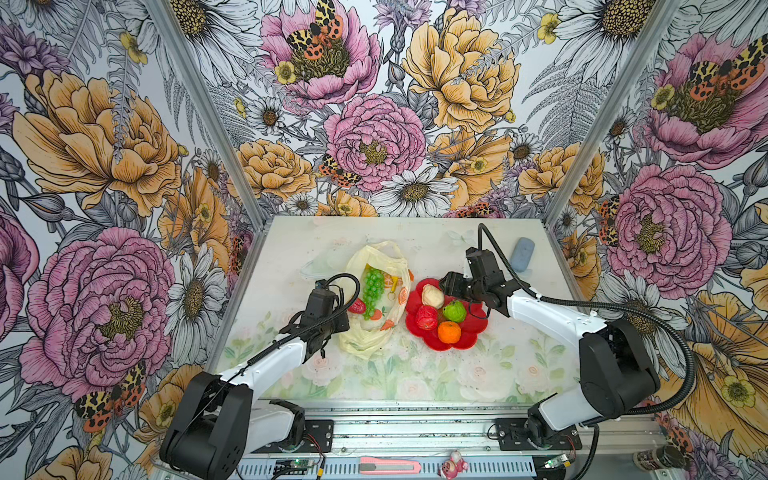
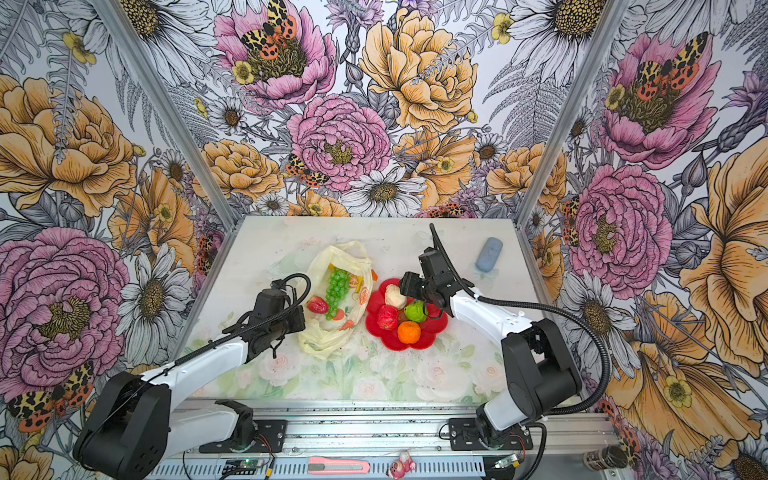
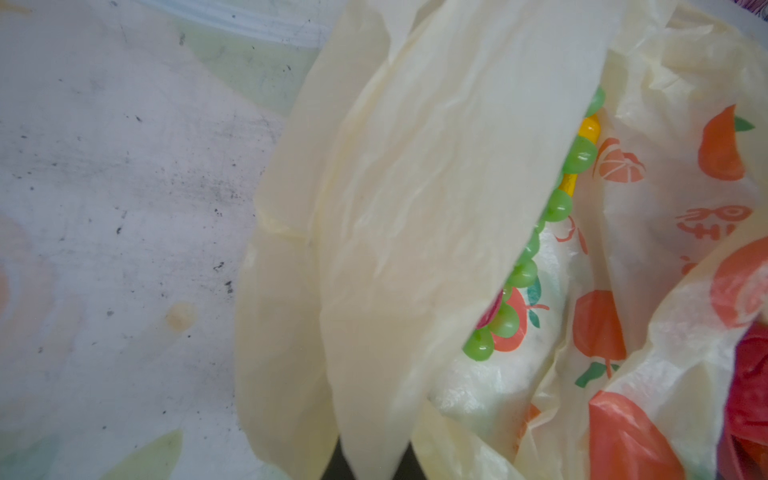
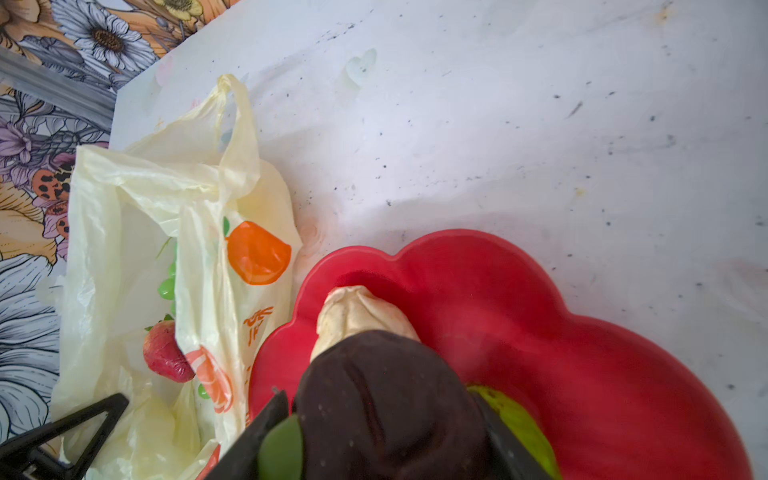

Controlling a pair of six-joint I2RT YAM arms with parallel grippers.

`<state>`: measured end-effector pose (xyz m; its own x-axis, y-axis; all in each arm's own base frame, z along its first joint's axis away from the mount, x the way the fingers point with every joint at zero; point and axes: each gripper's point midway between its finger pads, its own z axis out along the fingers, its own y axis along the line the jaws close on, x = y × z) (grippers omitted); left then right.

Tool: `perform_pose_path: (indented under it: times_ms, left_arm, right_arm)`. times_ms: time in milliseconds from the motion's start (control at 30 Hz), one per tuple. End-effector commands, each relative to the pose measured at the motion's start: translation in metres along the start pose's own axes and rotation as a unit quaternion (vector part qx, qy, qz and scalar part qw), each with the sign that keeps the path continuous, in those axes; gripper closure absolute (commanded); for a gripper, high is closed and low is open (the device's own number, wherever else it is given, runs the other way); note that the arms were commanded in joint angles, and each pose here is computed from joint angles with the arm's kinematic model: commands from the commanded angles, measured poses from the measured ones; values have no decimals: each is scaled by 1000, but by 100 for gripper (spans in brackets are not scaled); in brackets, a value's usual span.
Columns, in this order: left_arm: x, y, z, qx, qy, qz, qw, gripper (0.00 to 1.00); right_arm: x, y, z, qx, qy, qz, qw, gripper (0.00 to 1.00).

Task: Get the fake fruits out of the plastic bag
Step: 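Grasp the dark plum and lift it over the red bowl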

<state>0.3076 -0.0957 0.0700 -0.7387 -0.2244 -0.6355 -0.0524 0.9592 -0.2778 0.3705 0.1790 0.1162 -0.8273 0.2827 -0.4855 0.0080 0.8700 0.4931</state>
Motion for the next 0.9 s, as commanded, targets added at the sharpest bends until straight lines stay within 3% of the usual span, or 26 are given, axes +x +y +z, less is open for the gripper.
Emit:
perform_pose_path:
  times_ms: [0, 433, 867]
  left_arm:
    - [-14, -5, -3, 4, -23, 11, 1000, 100]
    - [-14, -6, -3, 3, -23, 11, 1000, 100]
    - [-13, -5, -2, 2, -22, 12, 1000, 100]
  right_arm:
    - [-10, 1, -1, -28, -18, 27, 999, 35]
    - [-10, -25, 22, -33, -20, 78, 996, 35]
    - [-3, -31, 38, -33, -6, 86, 996, 34]
